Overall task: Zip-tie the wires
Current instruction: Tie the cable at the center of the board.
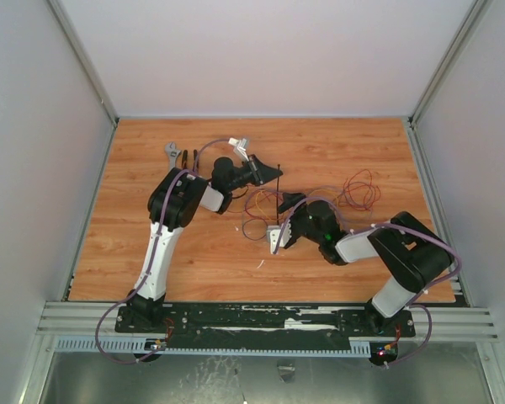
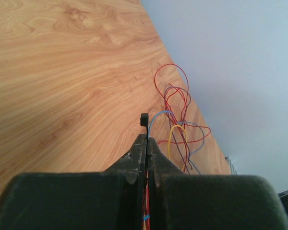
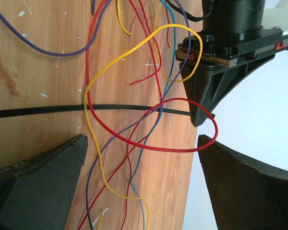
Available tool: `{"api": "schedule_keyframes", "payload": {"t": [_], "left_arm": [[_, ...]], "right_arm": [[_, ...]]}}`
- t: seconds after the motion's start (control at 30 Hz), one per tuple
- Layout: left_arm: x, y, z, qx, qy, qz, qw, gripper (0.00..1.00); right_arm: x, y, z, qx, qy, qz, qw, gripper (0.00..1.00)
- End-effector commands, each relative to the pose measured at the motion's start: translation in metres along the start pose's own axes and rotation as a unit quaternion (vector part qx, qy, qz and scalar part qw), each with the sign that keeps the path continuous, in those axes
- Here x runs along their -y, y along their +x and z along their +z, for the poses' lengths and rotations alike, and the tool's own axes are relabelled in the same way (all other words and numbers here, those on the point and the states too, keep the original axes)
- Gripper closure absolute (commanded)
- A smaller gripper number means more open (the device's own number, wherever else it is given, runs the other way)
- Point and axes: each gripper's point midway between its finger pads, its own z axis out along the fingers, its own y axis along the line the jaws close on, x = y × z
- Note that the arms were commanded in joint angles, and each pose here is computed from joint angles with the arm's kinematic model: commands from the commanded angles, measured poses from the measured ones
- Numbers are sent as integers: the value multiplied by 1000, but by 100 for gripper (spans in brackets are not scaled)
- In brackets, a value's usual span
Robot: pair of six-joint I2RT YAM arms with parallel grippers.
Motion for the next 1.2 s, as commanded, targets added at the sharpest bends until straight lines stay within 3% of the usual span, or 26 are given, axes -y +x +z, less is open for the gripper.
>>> {"api": "schedule_keyframes", "payload": {"t": [0.0,0.73,1.17], "left_arm": [[25,-29,6,23,20,33,999,100],[27,-24,4,17,20,25,999,100],[24,-24,5,16,18,21,999,100]], "right_arm": [[-17,-4,-6,3,-31,20,999,1],[-24,7,9,-9,-23,-10,1000,1],[-18,-25,0,37,-63,49,996,1]]}}
